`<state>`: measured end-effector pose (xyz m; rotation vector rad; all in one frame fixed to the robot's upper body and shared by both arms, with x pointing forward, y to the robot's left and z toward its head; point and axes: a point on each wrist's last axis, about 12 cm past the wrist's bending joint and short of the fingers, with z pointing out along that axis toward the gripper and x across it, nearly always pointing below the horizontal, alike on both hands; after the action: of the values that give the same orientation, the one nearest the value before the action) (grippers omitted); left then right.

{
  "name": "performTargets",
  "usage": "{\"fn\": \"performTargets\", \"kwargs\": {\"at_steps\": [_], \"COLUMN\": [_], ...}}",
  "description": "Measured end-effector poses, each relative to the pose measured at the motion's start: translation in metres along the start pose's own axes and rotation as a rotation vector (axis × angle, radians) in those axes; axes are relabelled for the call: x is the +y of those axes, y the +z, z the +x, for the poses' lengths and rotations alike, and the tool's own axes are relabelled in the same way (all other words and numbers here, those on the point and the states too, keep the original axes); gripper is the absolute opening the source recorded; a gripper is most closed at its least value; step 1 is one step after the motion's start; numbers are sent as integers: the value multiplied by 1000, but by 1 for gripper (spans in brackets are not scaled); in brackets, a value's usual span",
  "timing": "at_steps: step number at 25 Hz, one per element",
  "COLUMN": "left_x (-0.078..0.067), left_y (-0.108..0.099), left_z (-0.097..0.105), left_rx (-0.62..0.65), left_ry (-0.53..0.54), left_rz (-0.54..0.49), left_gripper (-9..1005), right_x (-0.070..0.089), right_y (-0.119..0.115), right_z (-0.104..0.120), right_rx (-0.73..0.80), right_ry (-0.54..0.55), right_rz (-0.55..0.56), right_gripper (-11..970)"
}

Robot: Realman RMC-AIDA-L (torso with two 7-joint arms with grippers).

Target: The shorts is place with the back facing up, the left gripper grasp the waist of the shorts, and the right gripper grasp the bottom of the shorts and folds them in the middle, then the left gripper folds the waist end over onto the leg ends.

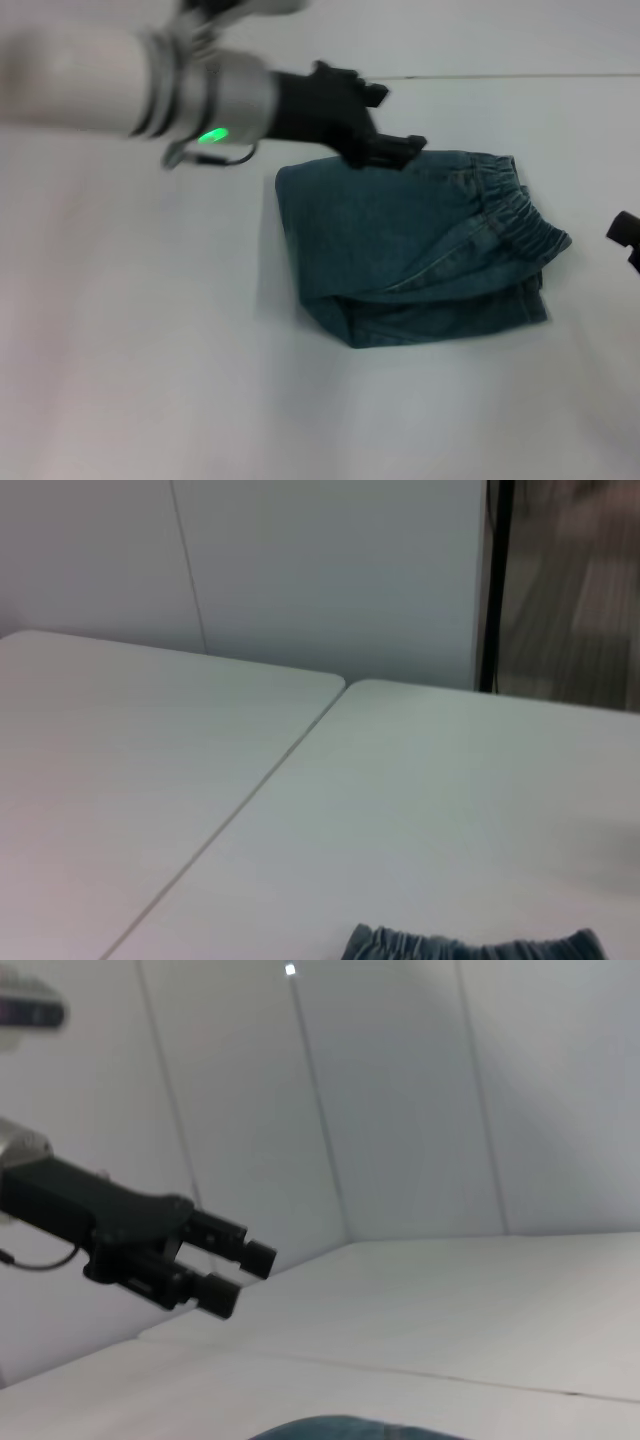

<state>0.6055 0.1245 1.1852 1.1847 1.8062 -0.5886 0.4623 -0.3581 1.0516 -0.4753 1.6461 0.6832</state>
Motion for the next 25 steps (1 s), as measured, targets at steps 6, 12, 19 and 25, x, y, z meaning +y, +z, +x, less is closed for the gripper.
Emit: {"fn": "performTargets", "kwargs": {"at_steps": [6, 12, 19, 25], "left_x": [-6, -44, -88, -113], "left_y": [-46, -86, -117, -129], "left_z": [105, 191, 247, 268], "left_rx": [-260, -483, -553, -559], "left_ry": [-163, -231, -320, -334], "left_rz": [43, -26, -237, -361], "left_gripper": [835, 905, 940, 940], "right_x": [16, 39, 56, 62], "right_y": [12, 17, 21, 26], "right_z": [11, 25, 43, 52], "right_rx": [60, 47, 7, 8], "right_ry": [4, -17, -102, -151], "right_rz": [-98, -206, -198, -177], "right_gripper": [64, 203, 371, 573]}}
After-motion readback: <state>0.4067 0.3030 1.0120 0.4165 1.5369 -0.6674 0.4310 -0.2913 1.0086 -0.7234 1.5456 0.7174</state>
